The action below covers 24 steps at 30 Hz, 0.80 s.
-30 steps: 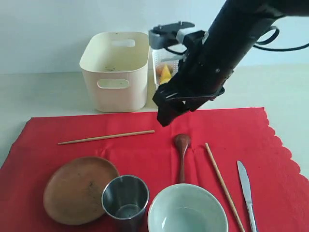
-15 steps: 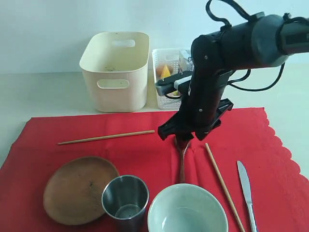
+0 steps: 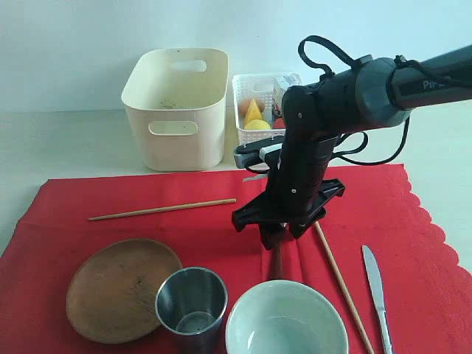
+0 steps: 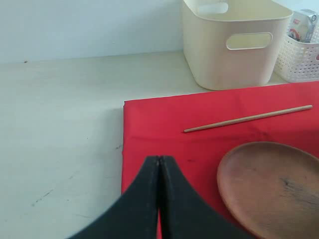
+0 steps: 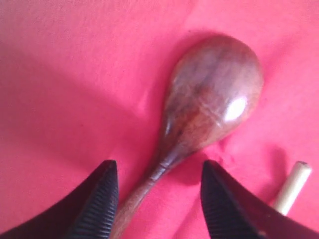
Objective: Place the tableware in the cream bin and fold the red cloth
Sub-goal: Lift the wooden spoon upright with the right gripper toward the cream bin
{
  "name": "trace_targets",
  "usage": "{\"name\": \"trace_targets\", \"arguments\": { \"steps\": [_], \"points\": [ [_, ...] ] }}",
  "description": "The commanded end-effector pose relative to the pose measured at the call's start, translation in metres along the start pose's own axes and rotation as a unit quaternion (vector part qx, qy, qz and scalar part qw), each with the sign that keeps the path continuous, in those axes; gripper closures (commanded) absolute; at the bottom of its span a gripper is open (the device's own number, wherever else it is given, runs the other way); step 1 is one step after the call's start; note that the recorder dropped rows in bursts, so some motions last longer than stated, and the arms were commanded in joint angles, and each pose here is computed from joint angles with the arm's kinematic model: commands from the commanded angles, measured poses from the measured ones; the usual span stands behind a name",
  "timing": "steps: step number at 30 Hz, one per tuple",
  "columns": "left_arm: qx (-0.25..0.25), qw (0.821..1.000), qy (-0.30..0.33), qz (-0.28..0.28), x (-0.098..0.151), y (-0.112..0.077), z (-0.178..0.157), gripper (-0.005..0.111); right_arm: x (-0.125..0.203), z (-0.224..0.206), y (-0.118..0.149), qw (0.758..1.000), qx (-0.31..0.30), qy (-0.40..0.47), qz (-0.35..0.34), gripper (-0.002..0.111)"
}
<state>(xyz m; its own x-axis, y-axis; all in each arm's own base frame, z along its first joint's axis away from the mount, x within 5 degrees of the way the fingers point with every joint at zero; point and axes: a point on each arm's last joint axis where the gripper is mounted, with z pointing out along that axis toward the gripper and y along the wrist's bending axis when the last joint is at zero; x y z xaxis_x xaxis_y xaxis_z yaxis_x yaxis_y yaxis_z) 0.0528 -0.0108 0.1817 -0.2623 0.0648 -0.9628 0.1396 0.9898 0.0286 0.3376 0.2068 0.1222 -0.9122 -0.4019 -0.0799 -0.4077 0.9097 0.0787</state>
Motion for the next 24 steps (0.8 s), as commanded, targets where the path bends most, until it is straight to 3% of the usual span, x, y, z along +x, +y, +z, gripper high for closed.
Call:
{"name": "trace_targets", "arguments": {
  "steps": [1,6,7,8,9,12,24],
  "points": [
    [-0.002,1.000,-0.004,-0.002,0.000,0.000,0.000,0.107,0.000,0.007,0.000,1.000,-0.002,0.004,0.002,0.059],
    [-0.002,1.000,-0.004,-0.002,0.000,0.000,0.000,0.107,0.000,0.016,-0.001,1.000,0.001,0.011,0.002,0.060],
    [-0.002,1.000,-0.004,-0.002,0.000,0.000,0.000,0.107,0.000,0.019,-0.001,1.000,0.001,0.013,0.001,0.065],
    [-0.002,1.000,-0.004,-0.002,0.000,0.000,0.000,0.107,0.000,0.020,-0.001,1.000,0.002,0.014,0.001,0.069],
    [-0.002,1.000,-0.004,-0.002,0.000,0.000,0.000,0.107,0.000,0.020,-0.002,1.000,0.007,0.014,-0.004,0.083],
    [-0.002,1.000,-0.004,-0.002,0.000,0.000,0.000,0.107,-0.002,0.019,-0.006,0.999,0.031,0.012,-0.028,0.108],
    [-0.002,1.000,-0.004,-0.002,0.000,0.000,0.000,0.107,-0.016,-0.032,-0.002,0.997,0.031,-0.063,-0.036,0.108]
  ]
}}
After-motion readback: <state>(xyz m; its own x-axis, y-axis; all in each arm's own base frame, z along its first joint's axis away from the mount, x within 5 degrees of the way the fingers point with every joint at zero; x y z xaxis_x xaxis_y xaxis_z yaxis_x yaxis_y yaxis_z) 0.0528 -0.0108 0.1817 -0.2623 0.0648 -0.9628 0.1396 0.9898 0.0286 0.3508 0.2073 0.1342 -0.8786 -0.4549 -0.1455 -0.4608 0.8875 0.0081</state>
